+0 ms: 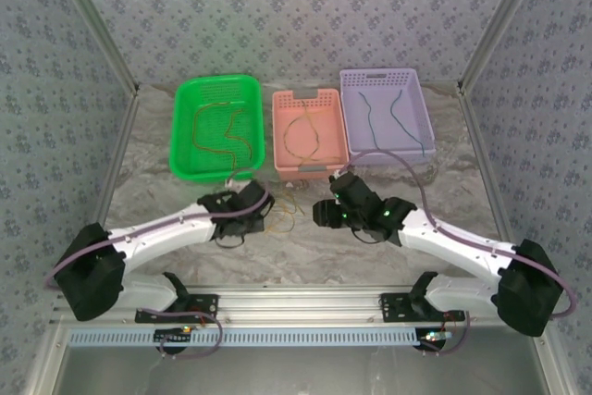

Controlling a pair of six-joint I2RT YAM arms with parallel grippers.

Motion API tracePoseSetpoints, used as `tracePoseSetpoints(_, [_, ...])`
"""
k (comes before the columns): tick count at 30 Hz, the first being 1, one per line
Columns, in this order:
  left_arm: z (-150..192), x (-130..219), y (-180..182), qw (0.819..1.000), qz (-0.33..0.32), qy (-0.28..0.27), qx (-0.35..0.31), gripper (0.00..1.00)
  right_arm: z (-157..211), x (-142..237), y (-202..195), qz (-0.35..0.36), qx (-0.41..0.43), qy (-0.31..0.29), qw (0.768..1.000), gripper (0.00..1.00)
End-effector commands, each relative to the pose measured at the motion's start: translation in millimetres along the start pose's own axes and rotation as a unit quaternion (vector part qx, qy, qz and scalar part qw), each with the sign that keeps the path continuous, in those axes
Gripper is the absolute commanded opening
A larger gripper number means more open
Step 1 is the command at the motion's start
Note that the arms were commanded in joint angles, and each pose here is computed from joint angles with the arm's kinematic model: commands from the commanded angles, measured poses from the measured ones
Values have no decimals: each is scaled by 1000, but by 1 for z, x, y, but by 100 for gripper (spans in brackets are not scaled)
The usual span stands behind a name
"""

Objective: Untangle the cables

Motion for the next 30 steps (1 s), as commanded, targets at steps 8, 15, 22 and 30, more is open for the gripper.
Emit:
tracePoseSetpoints(8, [-6,-4,-10,985,87,-58,136,43,15,-22,25,14,14,-12,1000,47])
tracePoseSetpoints(15, [-9,-23,-29,978,100,-32,177,37,12,-23,29,16,17,-16,1000,46])
tracePoseSetpoints(22, [1,-27,-17,979,62,-35,193,31,11,-22,29,11,15,-19,1000,46])
tracePoseSetpoints(30, [6,-6,1,972,46,-75,216,38,10,-21,27,9,13,-23,1000,45])
Point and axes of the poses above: each hand's point on the last joint's axis, 136 mm out from that joint toward the fingers, its own x axis back along the fingers, its own y axis along the line the jaws close on, z = x × y, the point moved 5 cm from there along x, back along the fingers, and after that the axes turned 4 degrees about -x, right-handed, at the moved point
